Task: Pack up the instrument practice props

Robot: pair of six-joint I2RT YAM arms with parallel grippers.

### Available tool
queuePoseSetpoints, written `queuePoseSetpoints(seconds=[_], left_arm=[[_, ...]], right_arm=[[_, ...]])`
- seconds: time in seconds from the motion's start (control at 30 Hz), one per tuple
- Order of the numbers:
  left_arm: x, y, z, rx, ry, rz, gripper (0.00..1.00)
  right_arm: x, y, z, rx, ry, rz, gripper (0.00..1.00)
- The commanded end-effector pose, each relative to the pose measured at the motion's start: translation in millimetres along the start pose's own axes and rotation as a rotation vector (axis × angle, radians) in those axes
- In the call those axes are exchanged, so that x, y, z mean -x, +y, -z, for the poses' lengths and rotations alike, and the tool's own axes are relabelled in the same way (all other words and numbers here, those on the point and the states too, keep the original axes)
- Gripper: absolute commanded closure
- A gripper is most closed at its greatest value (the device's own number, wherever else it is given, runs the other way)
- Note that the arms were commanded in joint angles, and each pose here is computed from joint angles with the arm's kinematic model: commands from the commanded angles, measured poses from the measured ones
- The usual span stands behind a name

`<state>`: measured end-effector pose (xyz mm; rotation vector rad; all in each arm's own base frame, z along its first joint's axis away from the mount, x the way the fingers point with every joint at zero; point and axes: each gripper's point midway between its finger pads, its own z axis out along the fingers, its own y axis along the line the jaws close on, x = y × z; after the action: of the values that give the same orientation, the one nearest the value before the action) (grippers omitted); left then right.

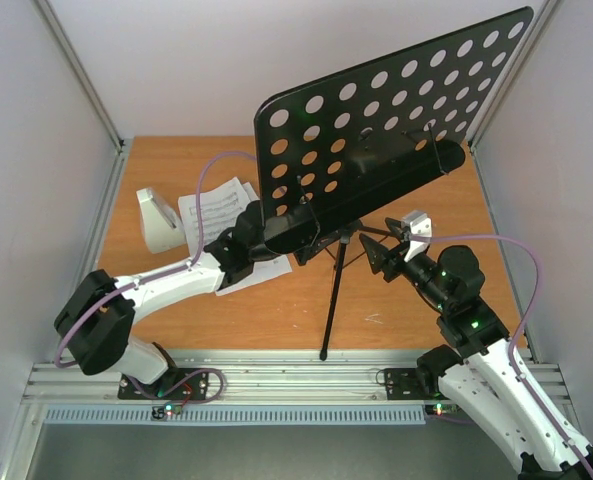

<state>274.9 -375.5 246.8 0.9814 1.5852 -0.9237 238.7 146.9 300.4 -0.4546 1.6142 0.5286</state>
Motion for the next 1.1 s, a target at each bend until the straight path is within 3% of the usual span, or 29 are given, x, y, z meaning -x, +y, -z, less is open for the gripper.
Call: queuePoseSetpoints(seconds=[0.0,0.5,0.73,0.83,0.97,1.07], left_arm=[[-4,10,-3,0.034,0.049,0.186,0.89],[-21,9,-7,-0.017,0.149,0.666,0.89],[-20,6,-11,-0.044,0.165,0.763,0.83],[-14,10,-9,-0.016,0.152,0.74,0.7],[2,15,0,0.024,0.12,0.643,0.42],[11,17,10,0.055,0.09,0.562,0.3]], right_arm=[[-6,-1,0,-0.01,0.014,-0.015,0.28],[-5,-1,2,-0.012,0.014,-0.03,0.27],[-5,-1,5,-0.016,0.014,-0.031,0.27],[-5,-2,7,-0.02,0.015,-0.029,0.27],[-4,-3,11,-0.03,0.008,-0.021,0.27],[-4,-3,14,-0.037,0.005,-0.014,0.27]])
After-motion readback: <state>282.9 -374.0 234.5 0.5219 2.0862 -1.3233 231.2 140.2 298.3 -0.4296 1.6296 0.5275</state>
